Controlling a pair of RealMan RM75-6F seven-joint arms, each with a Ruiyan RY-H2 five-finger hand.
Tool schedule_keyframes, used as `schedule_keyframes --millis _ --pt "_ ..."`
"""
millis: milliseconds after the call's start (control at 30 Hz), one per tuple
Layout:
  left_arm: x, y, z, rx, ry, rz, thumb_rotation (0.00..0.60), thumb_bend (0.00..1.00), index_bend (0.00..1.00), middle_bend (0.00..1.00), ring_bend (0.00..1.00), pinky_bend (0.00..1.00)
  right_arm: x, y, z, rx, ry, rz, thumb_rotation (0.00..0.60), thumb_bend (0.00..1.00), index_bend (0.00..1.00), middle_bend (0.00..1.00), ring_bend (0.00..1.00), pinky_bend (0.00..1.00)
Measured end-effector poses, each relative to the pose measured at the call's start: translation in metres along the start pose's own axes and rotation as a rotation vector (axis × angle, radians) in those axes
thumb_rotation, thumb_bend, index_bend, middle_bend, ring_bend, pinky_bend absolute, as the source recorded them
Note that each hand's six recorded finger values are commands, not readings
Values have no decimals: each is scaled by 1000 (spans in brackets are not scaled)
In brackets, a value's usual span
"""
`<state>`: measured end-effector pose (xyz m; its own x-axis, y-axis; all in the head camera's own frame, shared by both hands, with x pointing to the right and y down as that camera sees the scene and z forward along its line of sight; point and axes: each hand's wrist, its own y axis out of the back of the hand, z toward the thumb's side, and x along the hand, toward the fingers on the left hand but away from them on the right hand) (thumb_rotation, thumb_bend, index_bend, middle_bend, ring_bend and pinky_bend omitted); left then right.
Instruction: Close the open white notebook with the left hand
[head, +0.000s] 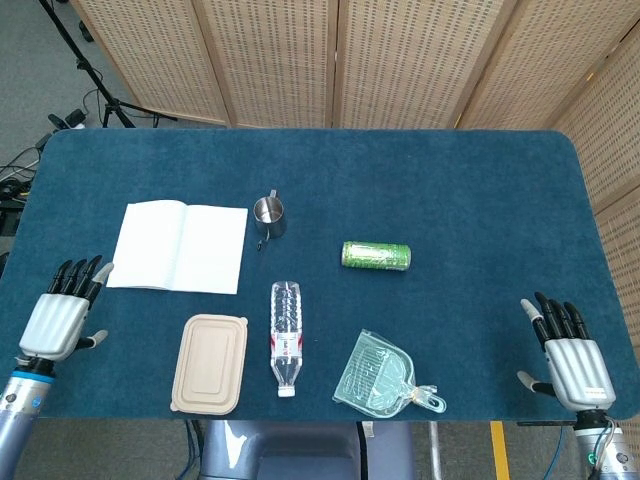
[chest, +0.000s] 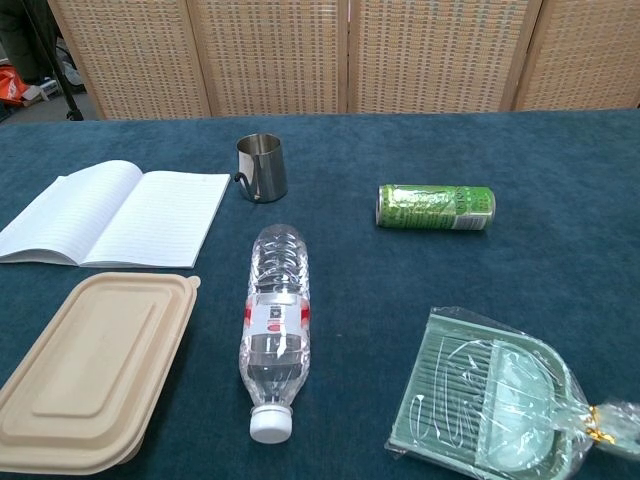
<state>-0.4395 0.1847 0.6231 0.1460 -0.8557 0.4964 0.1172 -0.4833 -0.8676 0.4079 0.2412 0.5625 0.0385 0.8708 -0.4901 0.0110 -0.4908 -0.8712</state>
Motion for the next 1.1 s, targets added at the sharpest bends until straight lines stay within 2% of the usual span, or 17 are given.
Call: schedule_keyframes --millis 167,467,633,1100 --pt "25 -18 -6 35 14 -58 600 30 0 0 0 0 0 0 -1 -6 -1 0 600 0 0 0 0 0" --pt "63 -38 -4 85 16 -90 600 44 0 0 0 0 -2 -3 -1 -8 3 10 600 0 0 0 0 0" --pt "80 -45 6 90 4 -90 600 51 0 0 0 0 -3 -6 0 -5 4 19 600 0 0 0 0 0" --pt "101 -50 21 73 -1 -63 600 65 0 0 0 0 -5 -9 0 -4 6 24 600 0 0 0 0 0"
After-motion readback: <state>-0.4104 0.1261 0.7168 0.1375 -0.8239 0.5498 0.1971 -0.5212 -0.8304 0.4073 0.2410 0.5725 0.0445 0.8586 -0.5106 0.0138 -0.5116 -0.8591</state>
